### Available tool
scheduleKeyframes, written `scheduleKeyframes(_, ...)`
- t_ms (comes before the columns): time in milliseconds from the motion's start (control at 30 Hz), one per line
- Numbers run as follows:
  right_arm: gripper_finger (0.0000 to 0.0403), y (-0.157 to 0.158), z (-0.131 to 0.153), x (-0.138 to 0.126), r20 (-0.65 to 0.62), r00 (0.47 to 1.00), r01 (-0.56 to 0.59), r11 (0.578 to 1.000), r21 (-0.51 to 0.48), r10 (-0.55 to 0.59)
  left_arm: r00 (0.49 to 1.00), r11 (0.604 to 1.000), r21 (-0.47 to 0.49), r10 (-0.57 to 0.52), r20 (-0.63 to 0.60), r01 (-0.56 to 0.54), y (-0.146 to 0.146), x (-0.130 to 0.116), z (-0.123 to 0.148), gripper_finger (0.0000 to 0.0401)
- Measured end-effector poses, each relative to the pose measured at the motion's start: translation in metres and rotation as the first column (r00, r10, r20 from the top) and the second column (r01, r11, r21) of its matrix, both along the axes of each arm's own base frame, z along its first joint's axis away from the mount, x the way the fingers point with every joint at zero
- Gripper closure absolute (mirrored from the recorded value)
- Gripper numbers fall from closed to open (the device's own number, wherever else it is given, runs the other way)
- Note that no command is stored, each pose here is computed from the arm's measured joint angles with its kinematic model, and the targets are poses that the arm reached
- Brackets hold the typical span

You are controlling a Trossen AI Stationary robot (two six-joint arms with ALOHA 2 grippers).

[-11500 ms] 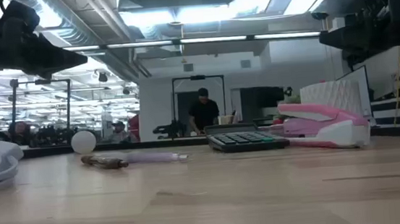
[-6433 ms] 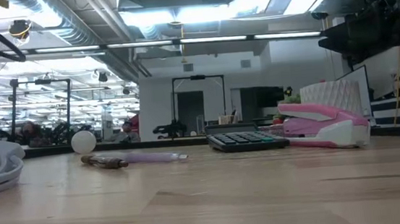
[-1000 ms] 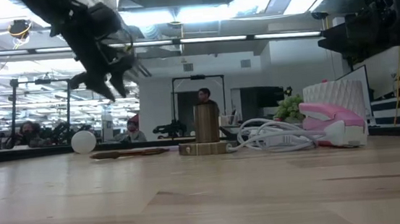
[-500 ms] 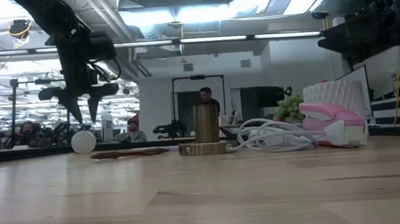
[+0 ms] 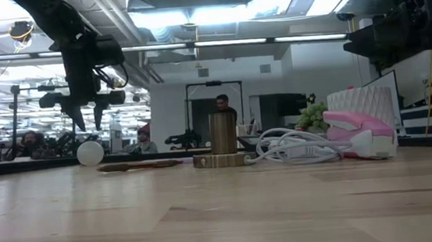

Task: Screw lightbulb
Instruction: Insert the lightbulb into the gold lamp

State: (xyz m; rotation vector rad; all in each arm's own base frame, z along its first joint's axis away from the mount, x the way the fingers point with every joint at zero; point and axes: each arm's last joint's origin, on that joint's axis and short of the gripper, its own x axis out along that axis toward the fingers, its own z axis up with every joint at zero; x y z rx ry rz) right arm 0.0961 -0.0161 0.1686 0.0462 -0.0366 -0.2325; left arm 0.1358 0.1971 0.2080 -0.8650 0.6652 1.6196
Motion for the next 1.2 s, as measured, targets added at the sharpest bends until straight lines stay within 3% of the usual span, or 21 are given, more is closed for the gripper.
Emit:
scheduleKeyframes(267, 0.0205, 0.000, 0.000, 0.000, 0.000, 1.000, 0.000, 1.000, 0.000, 0.000, 0.998, 0.999, 0.006, 0.050, 0.042, -0.050, 0.000, 0.000, 0.000, 0.0269)
scheduleKeyframes(633, 0.0205, 0.000, 0.000, 0.000, -0.001, 1.000, 0.001, 1.000, 0.000, -0.001, 0.993, 0.986, -0.131, 0.110, 0.032, -0.105, -0.011, -0.006, -0.005, 0.0335)
scheduleKeyframes(1200, 0.0205, 0.000, 0.000, 0.000, -0.001, 1.000, 0.001, 1.000, 0.000, -0.001, 0.974, 0.971, -0.120, 0.216, 0.076, -0.206, -0.011, -0.006, -0.006, 0.0400)
